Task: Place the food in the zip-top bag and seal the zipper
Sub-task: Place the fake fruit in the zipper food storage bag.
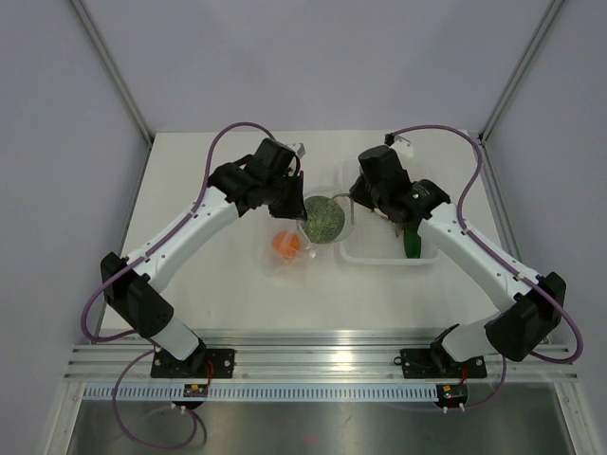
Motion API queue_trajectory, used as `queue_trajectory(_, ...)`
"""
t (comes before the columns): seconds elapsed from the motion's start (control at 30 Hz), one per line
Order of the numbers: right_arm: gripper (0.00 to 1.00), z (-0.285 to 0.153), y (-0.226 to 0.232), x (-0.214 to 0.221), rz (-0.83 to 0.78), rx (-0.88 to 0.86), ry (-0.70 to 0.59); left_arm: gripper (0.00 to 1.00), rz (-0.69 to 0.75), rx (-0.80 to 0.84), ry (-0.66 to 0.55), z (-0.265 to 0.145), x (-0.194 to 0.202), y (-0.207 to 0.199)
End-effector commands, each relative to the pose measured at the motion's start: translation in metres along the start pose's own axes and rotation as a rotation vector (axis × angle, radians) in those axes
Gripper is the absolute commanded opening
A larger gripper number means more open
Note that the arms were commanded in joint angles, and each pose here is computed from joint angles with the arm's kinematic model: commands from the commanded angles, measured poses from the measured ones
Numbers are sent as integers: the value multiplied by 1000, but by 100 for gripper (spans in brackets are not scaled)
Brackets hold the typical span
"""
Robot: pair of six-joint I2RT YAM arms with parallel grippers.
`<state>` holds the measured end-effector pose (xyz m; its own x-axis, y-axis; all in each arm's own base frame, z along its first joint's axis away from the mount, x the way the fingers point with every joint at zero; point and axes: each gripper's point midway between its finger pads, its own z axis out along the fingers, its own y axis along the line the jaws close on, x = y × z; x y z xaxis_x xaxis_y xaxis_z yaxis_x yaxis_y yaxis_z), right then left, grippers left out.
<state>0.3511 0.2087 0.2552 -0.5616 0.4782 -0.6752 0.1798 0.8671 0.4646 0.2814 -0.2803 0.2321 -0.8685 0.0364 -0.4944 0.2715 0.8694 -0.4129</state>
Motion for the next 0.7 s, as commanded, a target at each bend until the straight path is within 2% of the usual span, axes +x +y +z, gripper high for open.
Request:
queue_trajectory(0.0,0,-13,26,-7,-7,-37,-54,0,9,68,-49,-12,-18,-21)
queue_trajectory(0.27,0,-17,44,32,-58,-79,4,0,7,90,-47,-10,-23,-28)
queue_trajectory(0.47,0,-3,58,56,-89,-87,67,0,7,110,-49,-11,-24,-34)
queue_trajectory(0.57,14,3,57,71,-118,-76,119,0,8,108,-50,-12,-24,-33)
queue_trajectory(0.6,22,3,56,73,-128,-71,123,0,5,105,-54,-12,-25,-33)
queue_trajectory(0.63,36,-3,55,68,-121,-75,109,0,8,100,-53,-12,-25,-31)
queue_trajectory(0.67,43,-5,51,66,-120,-74,98,0,7,94,-57,-12,-25,-30)
